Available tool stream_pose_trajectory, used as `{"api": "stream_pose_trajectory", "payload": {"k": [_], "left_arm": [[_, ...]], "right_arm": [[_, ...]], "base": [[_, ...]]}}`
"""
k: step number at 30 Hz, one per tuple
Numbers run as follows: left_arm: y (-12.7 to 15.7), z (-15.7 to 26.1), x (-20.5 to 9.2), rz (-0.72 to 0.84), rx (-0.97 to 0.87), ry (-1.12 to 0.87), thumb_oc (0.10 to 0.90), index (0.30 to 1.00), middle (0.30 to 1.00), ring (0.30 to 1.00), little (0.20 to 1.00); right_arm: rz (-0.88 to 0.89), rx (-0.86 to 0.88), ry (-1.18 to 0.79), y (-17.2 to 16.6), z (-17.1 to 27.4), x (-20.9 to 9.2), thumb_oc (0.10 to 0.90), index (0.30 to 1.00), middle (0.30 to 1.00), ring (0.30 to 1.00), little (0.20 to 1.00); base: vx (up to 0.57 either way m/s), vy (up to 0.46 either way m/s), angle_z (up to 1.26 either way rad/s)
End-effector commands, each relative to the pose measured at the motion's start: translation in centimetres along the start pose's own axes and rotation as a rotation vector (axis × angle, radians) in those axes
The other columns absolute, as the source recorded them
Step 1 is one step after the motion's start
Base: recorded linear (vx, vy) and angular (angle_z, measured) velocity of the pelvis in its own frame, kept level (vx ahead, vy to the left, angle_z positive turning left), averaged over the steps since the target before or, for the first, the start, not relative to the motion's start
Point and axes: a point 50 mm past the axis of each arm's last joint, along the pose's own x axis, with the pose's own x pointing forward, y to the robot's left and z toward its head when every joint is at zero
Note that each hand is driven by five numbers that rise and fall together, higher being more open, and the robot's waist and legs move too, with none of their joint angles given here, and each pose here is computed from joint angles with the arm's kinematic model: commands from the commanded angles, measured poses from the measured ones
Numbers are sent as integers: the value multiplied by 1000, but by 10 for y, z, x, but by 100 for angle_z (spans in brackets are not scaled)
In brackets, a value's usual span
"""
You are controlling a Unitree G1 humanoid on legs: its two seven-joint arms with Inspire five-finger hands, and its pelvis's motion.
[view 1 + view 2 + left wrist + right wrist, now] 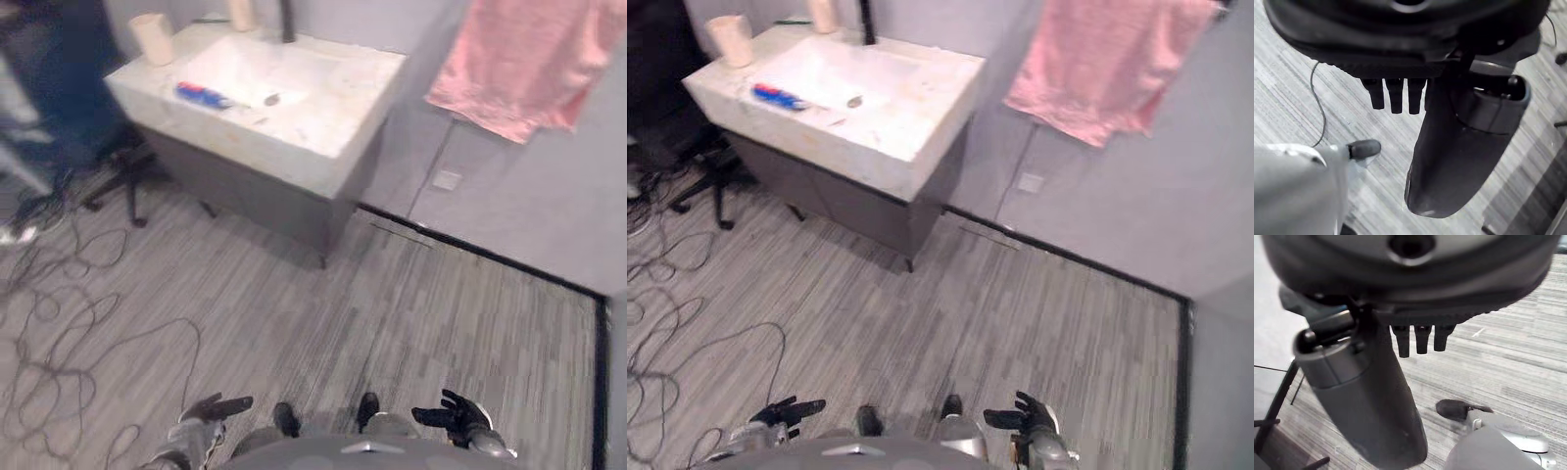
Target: Organize the bathroom.
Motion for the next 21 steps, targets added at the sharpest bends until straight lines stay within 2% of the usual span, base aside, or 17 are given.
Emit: {"api": "stream_pose_trajectory", "payload": {"k": [1, 6, 14, 21], "left_arm": [[28, 1, -2, 76, 25, -3, 800, 900, 900, 900, 900], [33, -11, -3, 122, -30, 49, 800, 900, 900, 900, 900], [27, 1, -1, 123, 77, 22, 800, 900, 900, 900, 900], [21, 10, 0, 114, 59, -18, 800, 900, 900, 900, 900]], "right_arm": [[-18, -38, -140, -5, 48, 9, 800, 900, 900, 900, 900], [5, -31, -134, -4, 54, 10, 800, 900, 900, 900, 900], [50, -22, -13, -1, 23, 7, 800, 900, 900, 900, 900], [111, -84, -9, 7, 13, 4, 800, 900, 900, 900, 900]], "base": [[-80, 430, 114], [-73, 338, 91], [125, 274, 116], [332, 16, 12]]}}
